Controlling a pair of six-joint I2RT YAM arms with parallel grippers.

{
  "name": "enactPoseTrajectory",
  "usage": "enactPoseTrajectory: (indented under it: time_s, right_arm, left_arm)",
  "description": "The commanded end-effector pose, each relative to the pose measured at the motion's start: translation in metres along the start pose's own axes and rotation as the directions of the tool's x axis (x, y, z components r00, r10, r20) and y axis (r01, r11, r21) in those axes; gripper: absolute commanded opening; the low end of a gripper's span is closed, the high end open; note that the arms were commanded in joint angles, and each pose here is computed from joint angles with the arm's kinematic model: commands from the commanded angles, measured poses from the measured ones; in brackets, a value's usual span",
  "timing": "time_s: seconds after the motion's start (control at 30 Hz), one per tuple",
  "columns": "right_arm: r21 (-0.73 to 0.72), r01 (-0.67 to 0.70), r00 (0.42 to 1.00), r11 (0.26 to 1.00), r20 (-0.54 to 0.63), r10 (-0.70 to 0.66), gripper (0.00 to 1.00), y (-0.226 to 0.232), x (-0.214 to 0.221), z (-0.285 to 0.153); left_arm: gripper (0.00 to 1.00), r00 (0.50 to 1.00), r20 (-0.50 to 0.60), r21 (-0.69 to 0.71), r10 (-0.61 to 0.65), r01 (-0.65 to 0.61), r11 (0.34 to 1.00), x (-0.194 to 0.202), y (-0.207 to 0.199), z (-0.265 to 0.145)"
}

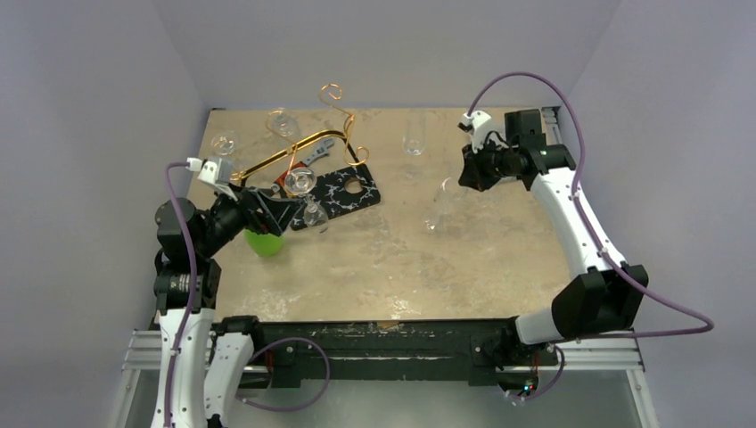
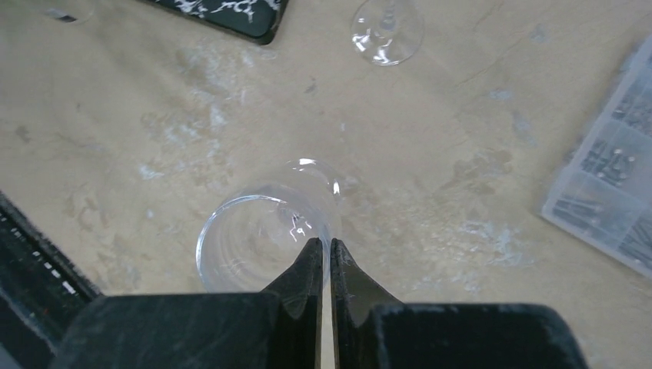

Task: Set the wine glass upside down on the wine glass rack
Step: Pick up the wine glass at the center of the board, then place the wine glass at the center of the board.

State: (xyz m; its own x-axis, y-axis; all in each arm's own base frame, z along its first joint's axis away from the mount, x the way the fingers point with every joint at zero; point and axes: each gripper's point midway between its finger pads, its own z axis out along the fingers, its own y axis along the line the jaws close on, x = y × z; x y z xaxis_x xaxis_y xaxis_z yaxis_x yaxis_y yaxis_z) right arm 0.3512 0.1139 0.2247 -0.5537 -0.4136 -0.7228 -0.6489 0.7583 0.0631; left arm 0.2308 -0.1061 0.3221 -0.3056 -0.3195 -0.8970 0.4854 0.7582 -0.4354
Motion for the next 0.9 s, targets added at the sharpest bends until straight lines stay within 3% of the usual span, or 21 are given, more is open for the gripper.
enactPoseTrajectory:
  time_s: [0.0,0.43,0.87]
  right_arm:
    - [-0.179,-0.040,0.996,0.983,0.067,0.053,0.00,0.042,0.004,-0.006]
    - [-0.388,-0.092,0.984,0.917,0.104,0.143,0.00,0.090,0.023,-0.011]
    - [-0.456,-0.162,0.947,0.875,0.178,0.268,0.00,0.085,0.025,-0.021]
  left_arm:
    - [1.00,1.000,-0.008,0.088,-0.009,0.010,0.996,-0.001,-0.014,0.006]
    - [1.00,0.980,-0.145,0.162,-0.139,0.162,0.973,0.031,-0.065,0.003]
    - [0.99,0.938,-0.276,0.149,-0.211,0.258,0.955,0.079,-0.117,0.019]
